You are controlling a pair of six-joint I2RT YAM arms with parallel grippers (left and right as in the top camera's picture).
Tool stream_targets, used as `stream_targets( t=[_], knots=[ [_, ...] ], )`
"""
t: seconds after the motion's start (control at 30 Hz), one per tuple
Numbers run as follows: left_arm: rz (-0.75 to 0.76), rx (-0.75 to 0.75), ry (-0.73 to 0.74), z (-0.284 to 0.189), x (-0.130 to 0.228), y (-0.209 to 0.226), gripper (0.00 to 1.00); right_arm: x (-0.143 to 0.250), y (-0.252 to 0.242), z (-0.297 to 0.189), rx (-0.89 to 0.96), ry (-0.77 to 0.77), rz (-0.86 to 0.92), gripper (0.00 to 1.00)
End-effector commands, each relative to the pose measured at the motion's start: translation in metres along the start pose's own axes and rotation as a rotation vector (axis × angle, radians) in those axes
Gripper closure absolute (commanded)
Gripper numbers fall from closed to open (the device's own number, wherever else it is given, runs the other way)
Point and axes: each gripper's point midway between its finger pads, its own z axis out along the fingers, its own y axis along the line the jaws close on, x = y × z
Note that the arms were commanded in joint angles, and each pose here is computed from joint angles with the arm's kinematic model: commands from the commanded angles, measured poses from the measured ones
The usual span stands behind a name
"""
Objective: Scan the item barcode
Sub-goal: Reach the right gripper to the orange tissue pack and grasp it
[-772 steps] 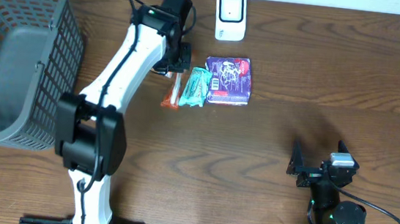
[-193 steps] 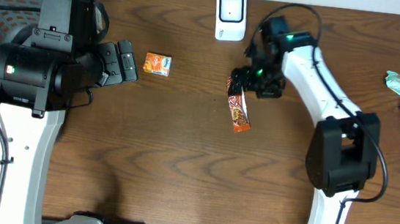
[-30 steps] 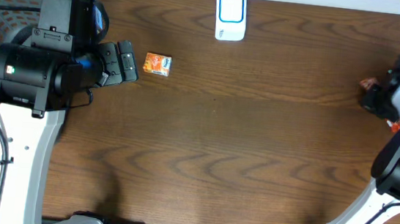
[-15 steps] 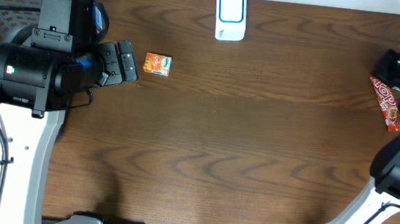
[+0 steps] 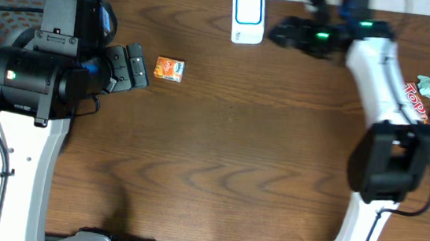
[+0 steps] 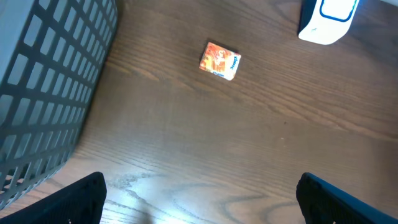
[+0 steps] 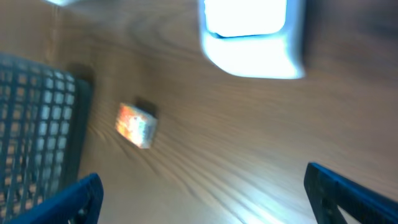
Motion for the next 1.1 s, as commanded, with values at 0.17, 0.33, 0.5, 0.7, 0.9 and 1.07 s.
stream_targets(
  t=[0.17,0.33,0.5,0.7,0.9,1.07],
  knots=[
    [-0.004,-0.013,-0.006,-0.001,-0.002,0.003,0.02,0.031,0.080,0.123,-0.107,-0.021,-0.100,0.01],
    [-0.004,-0.013,-0.006,-0.001,-0.002,0.003,0.02,0.057,0.095,0.184,-0.179,-0.029,-0.131,0.02],
    [-0.004,-0.013,-0.006,-0.001,-0.002,0.003,0.02,0.085,0.087,0.216,-0.197,0.016,-0.102,0.17],
    [-0.004,-0.013,-0.006,-0.001,-0.002,0.003,0.02,0.104,0.108,0.207,-0.326,0.117,-0.133,0.30],
    [-0.004,-0.013,-0.006,-0.001,-0.002,0.003,0.02,0.125,0.147,0.181,-0.544,0.247,-0.146,0.52],
    [-0.004,-0.013,-0.006,-0.001,-0.002,0.003,0.02,0.128,0.159,0.173,-0.536,0.257,-0.170,0.59]
  ],
)
